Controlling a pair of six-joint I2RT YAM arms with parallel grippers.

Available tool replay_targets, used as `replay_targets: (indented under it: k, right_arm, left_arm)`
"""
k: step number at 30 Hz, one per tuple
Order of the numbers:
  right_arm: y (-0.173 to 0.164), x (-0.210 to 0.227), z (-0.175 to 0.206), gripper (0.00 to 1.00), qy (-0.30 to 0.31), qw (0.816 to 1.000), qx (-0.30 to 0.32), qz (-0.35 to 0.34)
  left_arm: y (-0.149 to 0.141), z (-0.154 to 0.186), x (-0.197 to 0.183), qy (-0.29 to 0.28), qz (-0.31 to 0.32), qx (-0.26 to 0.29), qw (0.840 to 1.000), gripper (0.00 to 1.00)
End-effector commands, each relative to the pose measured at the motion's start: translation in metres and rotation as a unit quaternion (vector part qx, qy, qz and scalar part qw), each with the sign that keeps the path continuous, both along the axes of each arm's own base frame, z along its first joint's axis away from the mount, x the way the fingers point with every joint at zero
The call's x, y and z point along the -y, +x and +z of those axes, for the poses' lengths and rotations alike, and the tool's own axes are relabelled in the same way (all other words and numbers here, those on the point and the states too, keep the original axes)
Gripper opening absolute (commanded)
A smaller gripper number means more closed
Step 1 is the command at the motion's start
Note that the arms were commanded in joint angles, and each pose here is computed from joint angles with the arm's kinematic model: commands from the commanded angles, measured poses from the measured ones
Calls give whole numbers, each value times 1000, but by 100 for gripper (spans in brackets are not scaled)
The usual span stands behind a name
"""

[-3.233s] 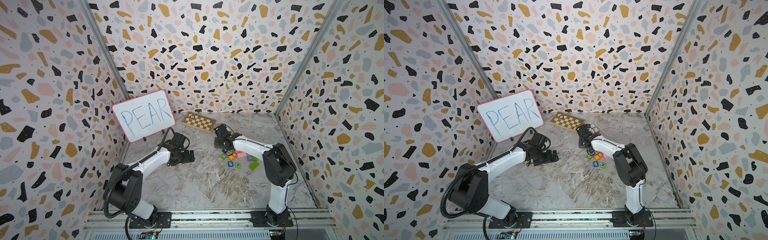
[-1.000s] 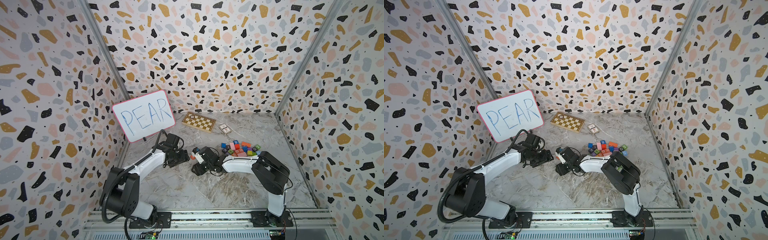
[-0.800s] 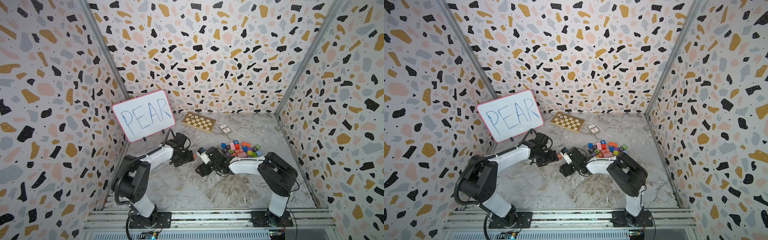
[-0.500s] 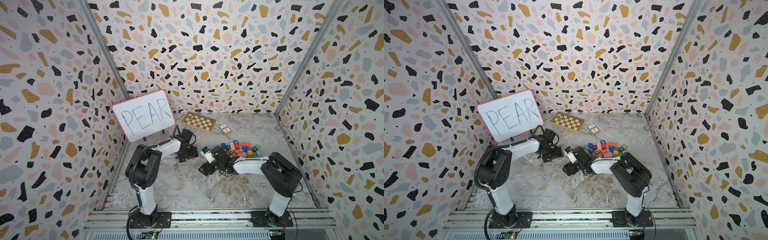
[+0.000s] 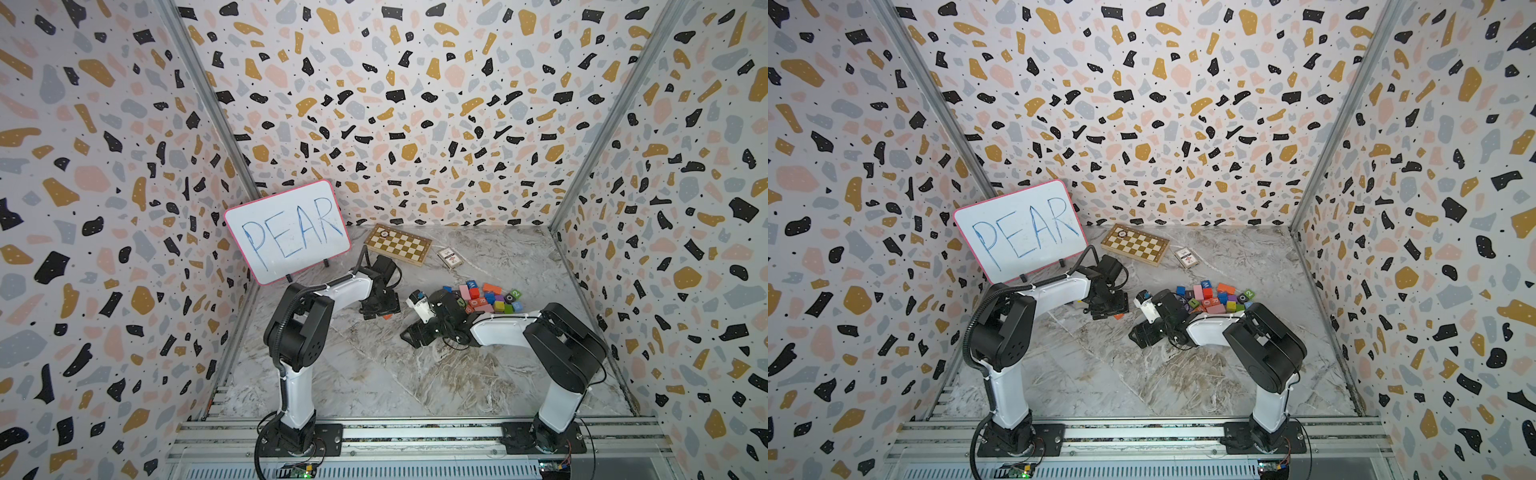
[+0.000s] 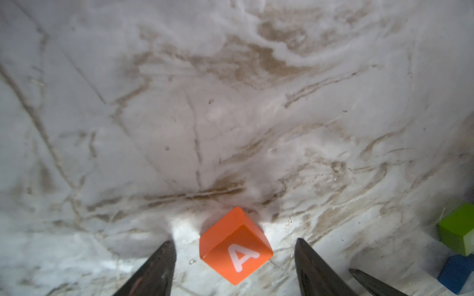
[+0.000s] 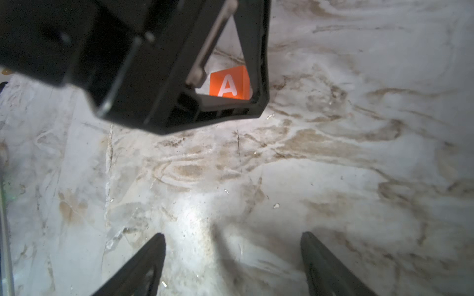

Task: Spell the uppercase word “pear” with letter blocks
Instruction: Pick up the letter block from the center of the board.

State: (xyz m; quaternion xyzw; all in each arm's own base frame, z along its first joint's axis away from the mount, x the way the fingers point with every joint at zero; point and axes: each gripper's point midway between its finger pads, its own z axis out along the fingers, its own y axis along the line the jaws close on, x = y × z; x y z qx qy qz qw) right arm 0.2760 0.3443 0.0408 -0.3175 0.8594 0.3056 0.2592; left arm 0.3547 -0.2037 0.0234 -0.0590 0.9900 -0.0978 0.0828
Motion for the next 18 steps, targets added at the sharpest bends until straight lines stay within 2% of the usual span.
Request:
replay_targets:
  k: [1,10,18]
  right_arm:
    - [0,-1,10,84,15,1000,6,3]
    - [0,0,9,84,25,1000,-1,3]
    - [-1,1,7,84,25,1000,-5,5]
  left_arm:
    - [-17,-27,-26,67,-7,-42,997,72]
    - [-6,-26,-25,95,-18,-36,995,72]
    - [-12,-26,-29,110,-23,-39,993,72]
